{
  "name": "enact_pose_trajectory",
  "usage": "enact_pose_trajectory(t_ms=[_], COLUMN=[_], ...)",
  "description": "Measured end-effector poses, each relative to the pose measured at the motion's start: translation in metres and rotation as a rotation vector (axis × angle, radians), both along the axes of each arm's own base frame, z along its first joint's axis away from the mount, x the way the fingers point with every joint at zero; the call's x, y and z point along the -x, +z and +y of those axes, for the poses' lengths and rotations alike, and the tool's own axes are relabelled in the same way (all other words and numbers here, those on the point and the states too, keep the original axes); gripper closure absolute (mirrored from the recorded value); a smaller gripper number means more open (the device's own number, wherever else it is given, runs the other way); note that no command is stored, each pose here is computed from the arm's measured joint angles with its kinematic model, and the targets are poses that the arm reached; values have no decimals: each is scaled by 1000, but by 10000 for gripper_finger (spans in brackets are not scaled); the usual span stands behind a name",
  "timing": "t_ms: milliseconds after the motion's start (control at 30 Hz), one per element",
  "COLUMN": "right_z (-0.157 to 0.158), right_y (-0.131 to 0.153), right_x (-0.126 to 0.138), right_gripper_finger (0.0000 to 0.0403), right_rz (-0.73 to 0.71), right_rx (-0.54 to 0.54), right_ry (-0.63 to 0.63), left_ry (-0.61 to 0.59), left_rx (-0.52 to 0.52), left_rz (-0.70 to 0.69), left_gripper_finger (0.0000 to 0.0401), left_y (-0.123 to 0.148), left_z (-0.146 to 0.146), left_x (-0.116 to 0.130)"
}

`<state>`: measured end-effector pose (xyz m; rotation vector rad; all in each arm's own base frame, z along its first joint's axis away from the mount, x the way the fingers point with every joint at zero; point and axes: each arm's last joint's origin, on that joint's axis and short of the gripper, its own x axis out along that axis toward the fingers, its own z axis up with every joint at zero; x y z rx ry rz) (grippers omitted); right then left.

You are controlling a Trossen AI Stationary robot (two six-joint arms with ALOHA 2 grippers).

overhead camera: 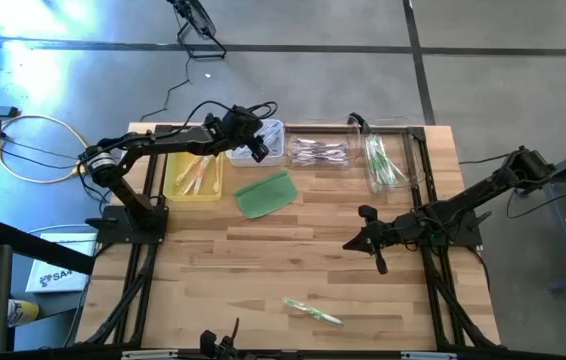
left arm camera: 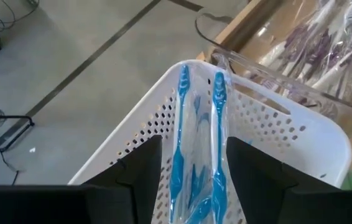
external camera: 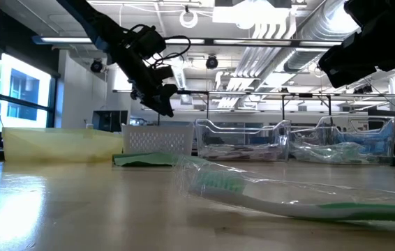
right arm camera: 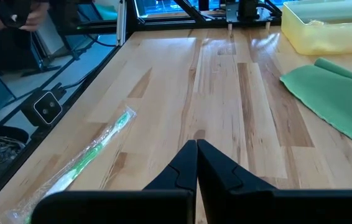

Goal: Pick & Place Toothbrushes
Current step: Put the green toothbrush into the right transparent bin

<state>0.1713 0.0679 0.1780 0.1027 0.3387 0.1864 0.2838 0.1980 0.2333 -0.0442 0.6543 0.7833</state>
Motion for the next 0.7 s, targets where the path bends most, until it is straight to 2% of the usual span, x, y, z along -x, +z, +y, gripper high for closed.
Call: enact_pose_trajectory(t_ms=[200, 300, 433, 567, 700], right_z=[0, 0, 0, 0, 0], right_y=[0, 0, 0, 0, 4], right_x=[0, 0, 0, 0, -1], right_gripper_finger=[401, 401, 401, 401, 401], right_rz=[0, 0, 2, 2, -38], right_rx=[0, 0, -8, -13, -31], right_ry=[0, 0, -3, -4, -4], left_ry=[-3, -47, -150, -293, -358], left_rx=[43, 68, -49, -229, -305], left_rz=[-43, -77, -53, -54, 5], left_gripper_finger=[224, 224, 224, 224, 224], left_y=[0, 1, 6, 18, 25], left_z=[-1, -4, -28, -64, -96], left_x=[-1, -4, -22, -45, -50])
